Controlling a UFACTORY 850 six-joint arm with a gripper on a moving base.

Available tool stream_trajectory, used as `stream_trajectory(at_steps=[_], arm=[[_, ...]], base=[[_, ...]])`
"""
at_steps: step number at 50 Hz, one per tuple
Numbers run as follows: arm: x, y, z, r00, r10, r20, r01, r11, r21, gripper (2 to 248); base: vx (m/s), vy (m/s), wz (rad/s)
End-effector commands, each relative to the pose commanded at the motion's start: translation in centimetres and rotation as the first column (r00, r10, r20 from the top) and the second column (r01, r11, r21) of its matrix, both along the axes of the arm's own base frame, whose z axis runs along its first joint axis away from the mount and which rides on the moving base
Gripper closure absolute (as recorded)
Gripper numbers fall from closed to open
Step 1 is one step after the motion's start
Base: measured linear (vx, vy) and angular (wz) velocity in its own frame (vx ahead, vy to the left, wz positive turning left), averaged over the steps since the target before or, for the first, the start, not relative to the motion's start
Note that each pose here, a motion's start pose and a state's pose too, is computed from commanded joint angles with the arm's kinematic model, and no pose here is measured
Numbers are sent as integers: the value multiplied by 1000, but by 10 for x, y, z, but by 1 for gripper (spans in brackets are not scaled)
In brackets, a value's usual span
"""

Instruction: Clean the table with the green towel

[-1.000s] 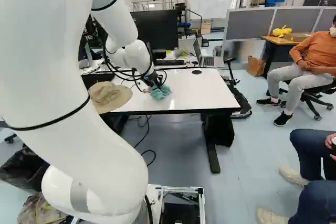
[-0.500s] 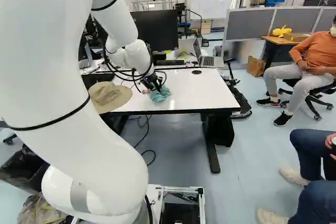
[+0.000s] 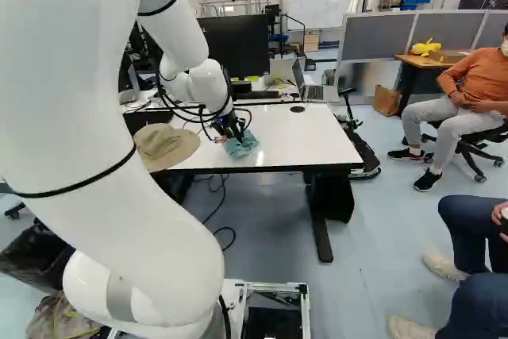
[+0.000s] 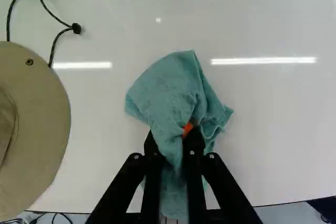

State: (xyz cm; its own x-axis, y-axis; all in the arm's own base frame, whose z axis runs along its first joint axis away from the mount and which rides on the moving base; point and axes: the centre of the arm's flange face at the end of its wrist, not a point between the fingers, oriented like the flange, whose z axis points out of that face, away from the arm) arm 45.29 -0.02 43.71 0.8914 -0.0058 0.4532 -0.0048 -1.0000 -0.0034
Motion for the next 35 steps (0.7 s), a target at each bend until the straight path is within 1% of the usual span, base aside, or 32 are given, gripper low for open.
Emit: stream_trajectory(at_steps=[35], arm=[[1,0,0,1000,0,10,0,1000,0,201]], base=[[0,0,0]])
